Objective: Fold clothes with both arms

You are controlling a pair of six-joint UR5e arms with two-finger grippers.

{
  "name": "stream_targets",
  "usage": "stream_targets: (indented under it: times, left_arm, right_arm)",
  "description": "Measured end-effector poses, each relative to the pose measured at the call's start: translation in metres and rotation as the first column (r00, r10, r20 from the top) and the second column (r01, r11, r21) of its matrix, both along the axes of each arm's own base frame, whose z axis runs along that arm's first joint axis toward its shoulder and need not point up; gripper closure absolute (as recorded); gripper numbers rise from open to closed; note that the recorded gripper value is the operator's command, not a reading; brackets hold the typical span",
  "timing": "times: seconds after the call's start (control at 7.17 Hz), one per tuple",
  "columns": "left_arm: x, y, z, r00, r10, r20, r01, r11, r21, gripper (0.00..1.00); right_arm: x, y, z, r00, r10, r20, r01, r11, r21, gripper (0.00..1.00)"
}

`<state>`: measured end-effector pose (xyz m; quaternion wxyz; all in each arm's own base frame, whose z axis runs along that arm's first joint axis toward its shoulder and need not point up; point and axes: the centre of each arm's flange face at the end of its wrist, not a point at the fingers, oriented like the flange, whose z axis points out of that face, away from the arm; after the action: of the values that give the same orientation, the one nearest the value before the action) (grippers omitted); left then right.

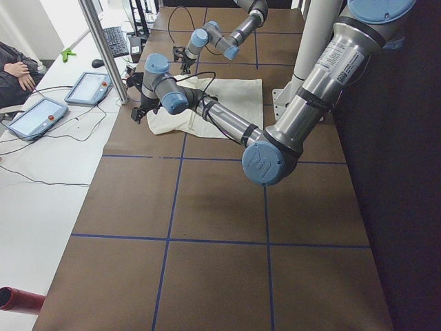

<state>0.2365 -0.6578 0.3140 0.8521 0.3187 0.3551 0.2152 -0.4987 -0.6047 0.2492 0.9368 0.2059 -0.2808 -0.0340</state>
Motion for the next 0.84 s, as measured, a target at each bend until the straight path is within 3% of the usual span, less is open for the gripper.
stream_targets:
  times: [0.28,0.42,0.84]
  left_arm:
    - [0.022,0.047,0.002,0.997,-0.028,-0.078,0.022,0.997,-0.081,0.00]
    - [0.037,0.083,0.004,0.989,-0.060,-0.136,0.042,0.990,-0.133,0.00]
    - [0.096,0.205,0.011,0.958,-0.177,-0.226,0.106,0.950,-0.295,0.00]
  right_arm:
    - [0.023,0.031,-0.010,0.983,0.061,0.171,-0.041,0.992,-0.119,0.00]
    - [0.032,0.074,-0.002,0.969,0.091,0.229,-0.053,0.985,-0.166,0.00]
    - [0.037,0.247,0.006,0.899,0.255,0.355,-0.141,0.938,-0.317,0.02]
